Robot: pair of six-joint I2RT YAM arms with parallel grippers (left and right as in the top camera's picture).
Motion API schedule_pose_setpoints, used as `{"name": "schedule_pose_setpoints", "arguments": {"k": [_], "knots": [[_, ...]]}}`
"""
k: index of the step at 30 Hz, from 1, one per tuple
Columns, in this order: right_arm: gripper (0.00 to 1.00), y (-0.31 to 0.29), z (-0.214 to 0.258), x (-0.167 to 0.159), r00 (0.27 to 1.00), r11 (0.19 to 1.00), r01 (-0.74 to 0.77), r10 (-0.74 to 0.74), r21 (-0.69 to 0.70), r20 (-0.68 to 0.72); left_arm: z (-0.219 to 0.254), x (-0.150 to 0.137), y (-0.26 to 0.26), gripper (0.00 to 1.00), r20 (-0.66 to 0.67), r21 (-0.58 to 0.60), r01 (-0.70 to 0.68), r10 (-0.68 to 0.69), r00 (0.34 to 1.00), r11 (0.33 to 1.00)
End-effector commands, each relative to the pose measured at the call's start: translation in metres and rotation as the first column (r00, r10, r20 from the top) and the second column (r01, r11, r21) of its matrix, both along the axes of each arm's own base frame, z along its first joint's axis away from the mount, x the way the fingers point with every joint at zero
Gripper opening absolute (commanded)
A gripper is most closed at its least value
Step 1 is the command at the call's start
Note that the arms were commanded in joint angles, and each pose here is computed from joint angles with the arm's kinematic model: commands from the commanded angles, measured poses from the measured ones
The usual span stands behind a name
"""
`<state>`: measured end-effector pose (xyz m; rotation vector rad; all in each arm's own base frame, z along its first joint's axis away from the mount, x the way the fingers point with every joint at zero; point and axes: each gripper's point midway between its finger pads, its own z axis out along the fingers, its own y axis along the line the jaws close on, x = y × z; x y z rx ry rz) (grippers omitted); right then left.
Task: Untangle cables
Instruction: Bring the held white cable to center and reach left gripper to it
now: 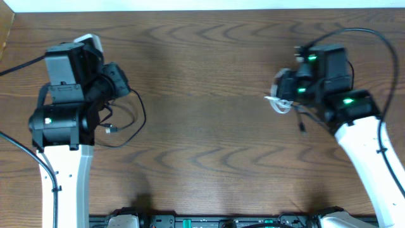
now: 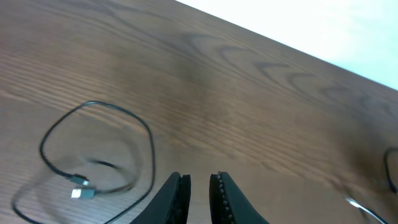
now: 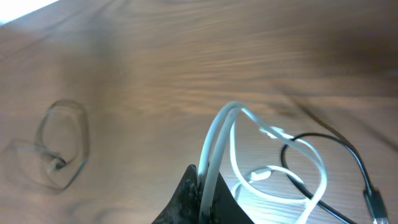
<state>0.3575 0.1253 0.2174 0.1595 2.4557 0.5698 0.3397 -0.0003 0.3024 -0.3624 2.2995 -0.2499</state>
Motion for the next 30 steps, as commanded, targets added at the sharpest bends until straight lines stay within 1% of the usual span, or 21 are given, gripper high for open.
{"name": "schedule_pose_setpoints", "arguments": {"k": [1,4,8,13,18,20,22,23,24,27,30], "knots": [[0.01,0.063,0.016,-0.017,0.986,0.986,-0.158,0.155,0.052,0.062,0.008,-0.001,-0.023,0.17,0.020,-0.008,0.072,-0.072,0.997,0.997],[0.01,0.090,0.022,-0.026,0.975,0.976,-0.209,0.203,0.064,0.090,0.008,-0.002,-0.033,0.17,0.020,-0.008,0.103,-0.103,0.994,0.995],[0.01,0.111,0.027,-0.038,0.961,0.962,-0.264,0.256,0.070,0.105,0.008,-0.003,-0.039,0.17,0.020,-0.007,0.121,-0.121,0.992,0.993],[0.01,0.123,0.033,-0.044,0.949,0.951,-0.302,0.292,0.072,0.121,0.008,-0.003,-0.039,0.17,0.019,-0.007,0.121,-0.121,0.992,0.993],[0.01,0.122,0.030,-0.046,0.944,0.948,-0.315,0.308,0.044,0.120,0.006,-0.004,-0.041,0.17,0.011,-0.012,0.127,-0.127,0.992,0.992],[0.01,0.122,0.030,-0.047,0.937,0.943,-0.331,0.326,0.025,0.126,0.003,-0.006,-0.048,0.17,0.006,-0.035,0.164,-0.164,0.987,0.986],[0.01,0.124,0.030,-0.048,0.927,0.934,-0.356,0.351,0.018,0.133,-0.001,-0.007,-0.062,0.17,0.008,-0.063,0.243,-0.243,0.970,0.968],[0.01,0.124,0.030,-0.048,0.927,0.934,-0.356,0.351,0.016,0.134,-0.004,-0.007,-0.067,0.22,0.006,-0.071,0.272,-0.273,0.962,0.960],[0.01,0.123,0.030,-0.048,0.927,0.935,-0.354,0.349,0.015,0.134,-0.008,-0.007,-0.073,0.23,-0.002,-0.079,0.297,-0.298,0.955,0.952],[0.01,0.121,0.030,-0.045,0.931,0.940,-0.341,0.337,0.006,0.138,-0.020,-0.006,-0.085,0.24,-0.036,-0.105,0.333,-0.338,0.941,0.937],[0.01,0.118,0.031,-0.041,0.938,0.948,-0.317,0.314,-0.007,0.148,-0.032,-0.003,-0.105,0.24,-0.064,-0.132,0.402,-0.412,0.909,0.906]]}}
